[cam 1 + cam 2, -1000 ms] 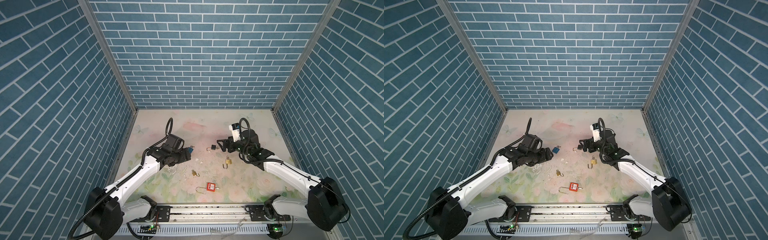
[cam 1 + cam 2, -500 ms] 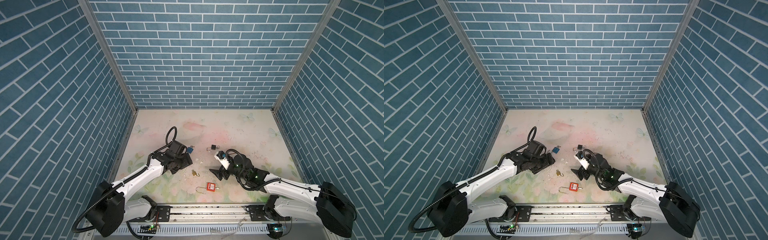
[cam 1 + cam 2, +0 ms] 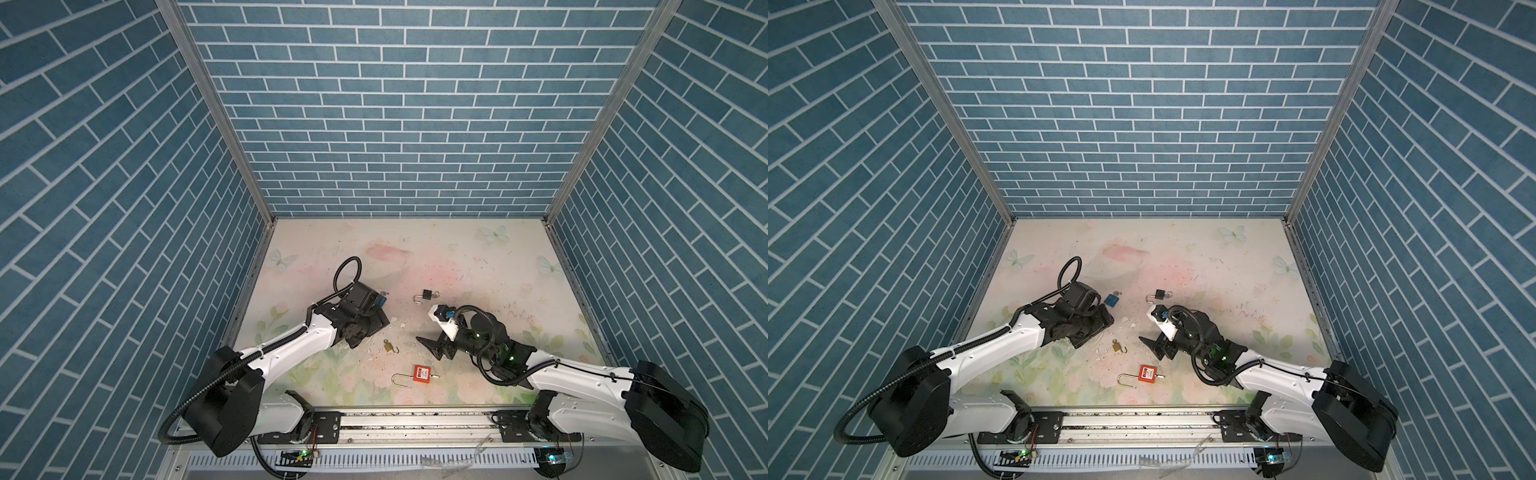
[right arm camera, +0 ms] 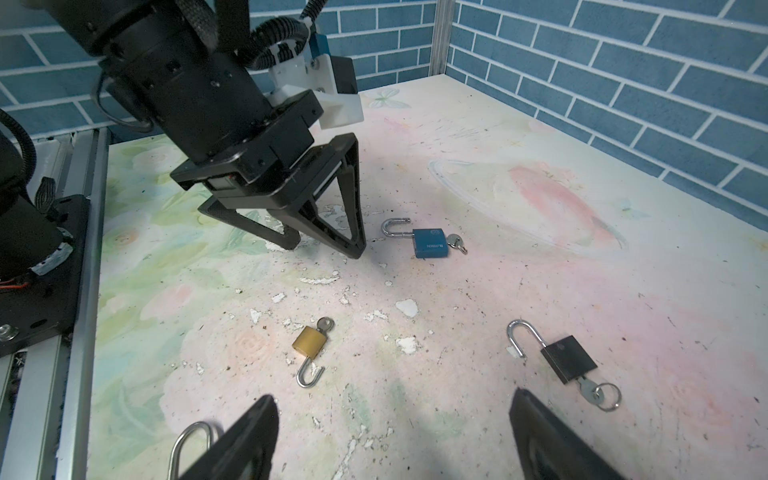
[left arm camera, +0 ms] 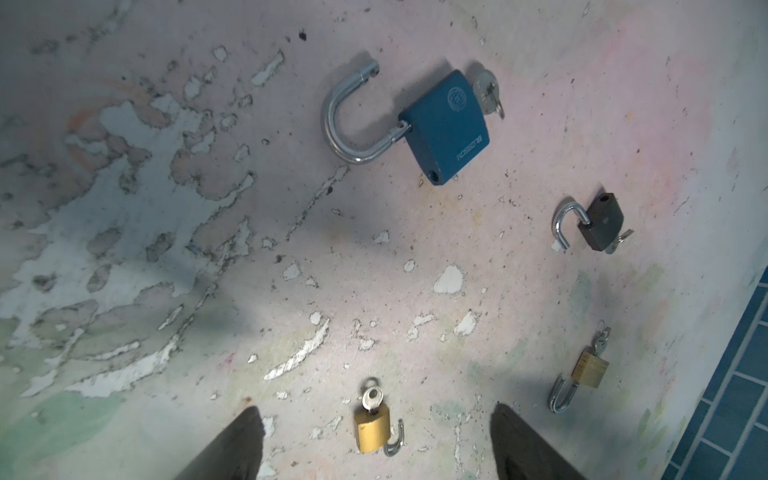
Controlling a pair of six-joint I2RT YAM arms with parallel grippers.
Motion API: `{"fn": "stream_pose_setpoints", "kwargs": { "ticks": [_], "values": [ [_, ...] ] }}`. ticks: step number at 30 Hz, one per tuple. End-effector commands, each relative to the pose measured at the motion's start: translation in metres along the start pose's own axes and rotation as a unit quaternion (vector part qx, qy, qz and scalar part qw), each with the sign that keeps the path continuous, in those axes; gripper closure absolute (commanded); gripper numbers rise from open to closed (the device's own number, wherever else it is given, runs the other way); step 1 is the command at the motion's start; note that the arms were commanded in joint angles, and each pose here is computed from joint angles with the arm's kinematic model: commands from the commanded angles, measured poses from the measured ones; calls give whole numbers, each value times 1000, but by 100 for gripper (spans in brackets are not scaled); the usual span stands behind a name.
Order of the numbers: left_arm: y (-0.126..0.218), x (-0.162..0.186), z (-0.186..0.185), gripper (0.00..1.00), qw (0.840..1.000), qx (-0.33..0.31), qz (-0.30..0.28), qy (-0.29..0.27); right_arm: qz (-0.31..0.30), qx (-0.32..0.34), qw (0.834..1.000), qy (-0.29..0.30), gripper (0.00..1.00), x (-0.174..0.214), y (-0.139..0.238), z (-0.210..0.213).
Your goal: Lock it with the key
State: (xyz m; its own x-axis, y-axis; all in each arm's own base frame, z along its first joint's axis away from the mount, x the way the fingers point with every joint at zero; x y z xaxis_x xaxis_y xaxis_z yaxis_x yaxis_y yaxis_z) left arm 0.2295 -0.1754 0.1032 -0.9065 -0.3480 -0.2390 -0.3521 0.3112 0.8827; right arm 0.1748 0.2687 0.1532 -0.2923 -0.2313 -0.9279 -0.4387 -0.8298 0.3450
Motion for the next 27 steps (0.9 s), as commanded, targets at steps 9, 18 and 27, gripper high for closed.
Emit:
{"fn": "stream_pose_setpoints", "kwargs": {
  "ticks": [9,18,27],
  "values": [
    [-13,-8,-7,13,999,-16,-21,23,-5,26,1000,17,15,8,-7,-7],
    [-41,-39,-32,13,999,-17,-29,-8,-3,17,1000,10,16,12,-13,-6],
    [-70,-61,-22,13,998,-61,-28,-14,-4,15,1000,17,16,10,-19,-5]
  ]
}}
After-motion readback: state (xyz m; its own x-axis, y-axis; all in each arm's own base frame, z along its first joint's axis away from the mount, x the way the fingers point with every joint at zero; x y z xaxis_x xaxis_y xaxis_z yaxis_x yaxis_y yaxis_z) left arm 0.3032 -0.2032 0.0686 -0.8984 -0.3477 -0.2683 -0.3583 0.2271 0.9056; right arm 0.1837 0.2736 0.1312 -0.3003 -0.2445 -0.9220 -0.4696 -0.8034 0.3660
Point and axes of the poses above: each gripper's point midway between its finger pads, its own y axis back along the fingers, its own z axis along the line the jaws close on, x = y × z, the point moved 4 cm from there along y, back along the fingers, and after that the axes turned 11 degrees about -y, right-handed, at the moved point
